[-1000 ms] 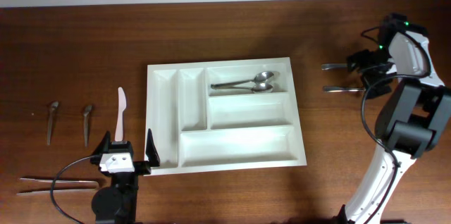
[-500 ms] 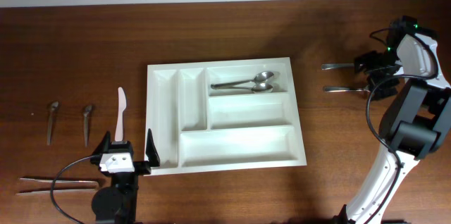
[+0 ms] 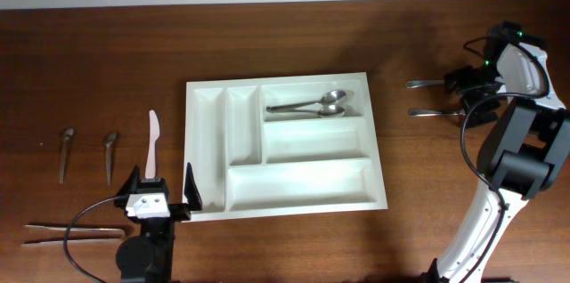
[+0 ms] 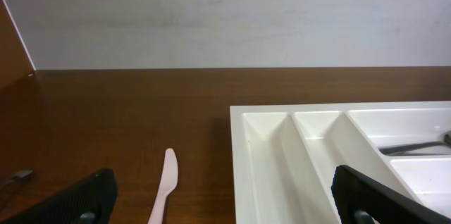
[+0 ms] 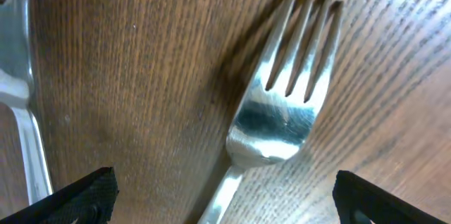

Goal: Pack container
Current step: 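Lower the right gripper onto the lower silver fork and grasp it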

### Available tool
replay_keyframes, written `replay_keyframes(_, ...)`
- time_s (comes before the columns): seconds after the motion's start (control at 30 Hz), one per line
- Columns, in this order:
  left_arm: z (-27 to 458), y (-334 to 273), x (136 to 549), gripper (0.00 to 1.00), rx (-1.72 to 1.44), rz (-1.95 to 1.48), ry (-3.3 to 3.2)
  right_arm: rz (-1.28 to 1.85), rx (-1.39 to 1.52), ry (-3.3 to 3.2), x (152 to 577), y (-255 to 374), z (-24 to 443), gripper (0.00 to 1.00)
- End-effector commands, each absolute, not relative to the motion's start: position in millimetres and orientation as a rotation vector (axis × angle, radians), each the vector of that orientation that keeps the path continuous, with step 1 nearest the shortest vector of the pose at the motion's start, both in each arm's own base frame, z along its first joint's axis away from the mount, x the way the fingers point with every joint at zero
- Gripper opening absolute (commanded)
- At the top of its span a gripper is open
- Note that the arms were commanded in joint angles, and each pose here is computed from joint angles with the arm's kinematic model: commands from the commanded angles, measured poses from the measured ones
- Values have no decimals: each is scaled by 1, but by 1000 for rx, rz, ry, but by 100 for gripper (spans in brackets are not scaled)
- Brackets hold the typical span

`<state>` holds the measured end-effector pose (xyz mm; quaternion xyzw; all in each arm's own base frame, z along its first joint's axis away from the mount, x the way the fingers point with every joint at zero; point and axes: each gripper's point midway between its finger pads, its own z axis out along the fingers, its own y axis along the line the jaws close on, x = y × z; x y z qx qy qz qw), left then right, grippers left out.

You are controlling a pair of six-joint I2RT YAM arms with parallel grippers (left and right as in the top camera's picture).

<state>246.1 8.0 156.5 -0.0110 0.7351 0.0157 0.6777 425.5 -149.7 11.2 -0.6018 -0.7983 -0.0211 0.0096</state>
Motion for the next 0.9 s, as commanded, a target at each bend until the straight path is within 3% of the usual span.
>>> replay_keyframes(0.0, 156, 10, 246, 99, -23, 52, 1651, -53, -1876, -2441, 417, -142, -8, 99)
replay_keyframes(0.47, 156, 10, 246, 99, -23, 52, 1651, -14, -1837, -2417, 397, -137, -34, 99)
replay_keyframes(0.6, 156, 10, 246, 99, -23, 52, 1651, -16, -1840, -2419, 398, -137, -34, 83)
replay_keyframes(0.77, 156, 10, 246, 99, -23, 52, 1651, -18, -1844, -2421, 399, -137, -34, 50)
replay_keyframes(0.87, 156, 10, 246, 99, -23, 52, 1651, -28, -1851, -2412, 399, -136, -34, 49)
